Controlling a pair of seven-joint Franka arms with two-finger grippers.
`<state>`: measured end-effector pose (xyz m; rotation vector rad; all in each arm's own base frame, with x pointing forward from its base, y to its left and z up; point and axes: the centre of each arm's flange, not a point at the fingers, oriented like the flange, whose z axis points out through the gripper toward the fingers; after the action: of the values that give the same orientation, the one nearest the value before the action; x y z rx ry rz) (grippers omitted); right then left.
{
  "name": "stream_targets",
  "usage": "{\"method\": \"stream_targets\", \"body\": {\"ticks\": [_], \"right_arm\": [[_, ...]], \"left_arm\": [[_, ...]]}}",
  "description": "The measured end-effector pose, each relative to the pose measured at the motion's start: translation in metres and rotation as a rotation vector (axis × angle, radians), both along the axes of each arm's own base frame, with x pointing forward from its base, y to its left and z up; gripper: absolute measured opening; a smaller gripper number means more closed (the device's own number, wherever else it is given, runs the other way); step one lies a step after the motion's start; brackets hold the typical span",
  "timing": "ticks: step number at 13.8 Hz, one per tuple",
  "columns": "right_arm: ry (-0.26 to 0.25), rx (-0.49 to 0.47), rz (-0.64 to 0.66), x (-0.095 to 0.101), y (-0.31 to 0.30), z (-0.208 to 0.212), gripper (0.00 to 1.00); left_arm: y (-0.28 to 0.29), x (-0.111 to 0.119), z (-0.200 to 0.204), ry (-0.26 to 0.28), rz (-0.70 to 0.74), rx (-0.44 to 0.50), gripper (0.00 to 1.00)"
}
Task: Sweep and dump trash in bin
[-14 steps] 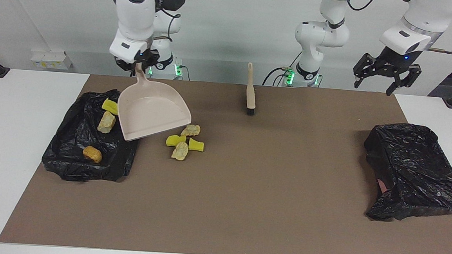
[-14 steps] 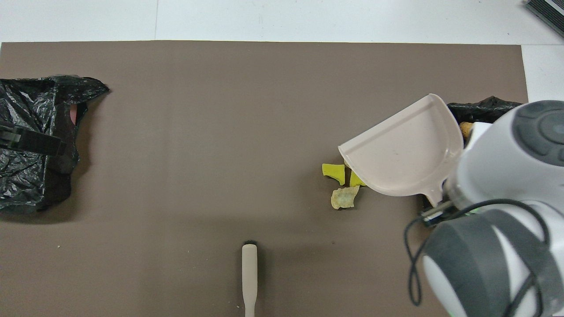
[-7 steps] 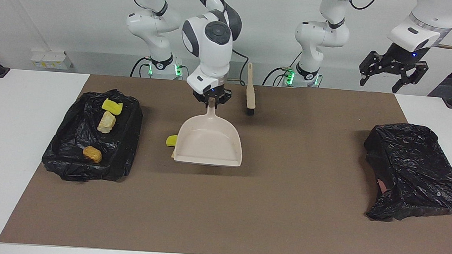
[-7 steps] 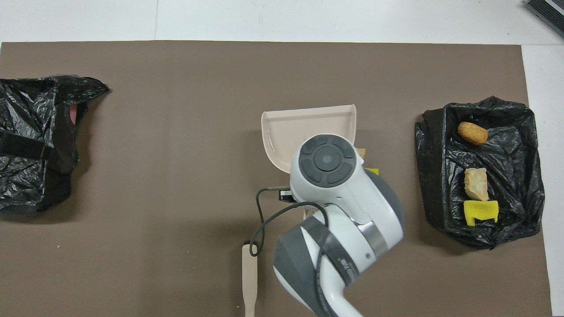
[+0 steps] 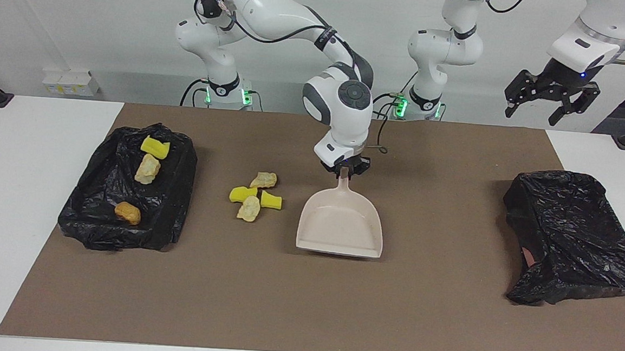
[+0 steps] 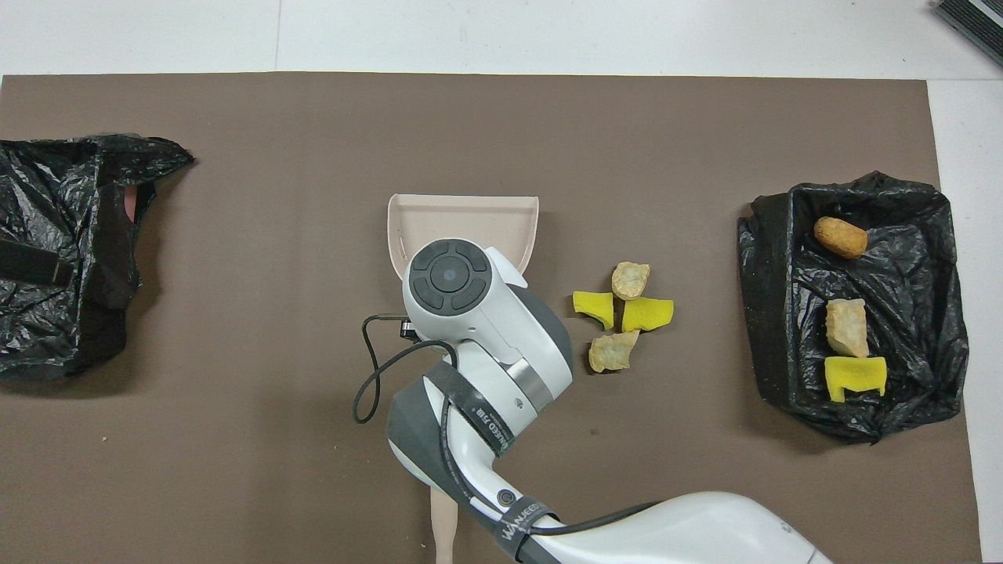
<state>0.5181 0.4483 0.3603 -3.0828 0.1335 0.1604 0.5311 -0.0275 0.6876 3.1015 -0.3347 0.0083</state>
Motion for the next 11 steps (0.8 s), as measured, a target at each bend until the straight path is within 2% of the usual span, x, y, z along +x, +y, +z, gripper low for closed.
{"method": "stream_targets", "body": {"ticks": [5, 6, 9, 11], "right_arm": [[0.018, 0.026, -0.004, 0.003, 0.012, -0.027, 0.33], [0.022, 0.04, -0.01, 0.003, 0.014, -0.024, 0.37], [0.014, 0.067, 0.009, 0.001, 0.016, 0.002, 0.69], [0.009, 0.07, 0.02, -0.009, 0.016, 0.027, 0.91]], "left_arm": [[0.0, 0.0, 0.0, 0.0, 0.001, 0.0, 1.0], [0.0, 0.0, 0.0, 0.001, 0.004, 0.0, 1.0], [0.0, 0.0, 0.0, 0.001, 0.006, 0.0, 1.0], [0.0, 0.0, 0.0, 0.0, 0.006, 0.0, 1.0]]}}
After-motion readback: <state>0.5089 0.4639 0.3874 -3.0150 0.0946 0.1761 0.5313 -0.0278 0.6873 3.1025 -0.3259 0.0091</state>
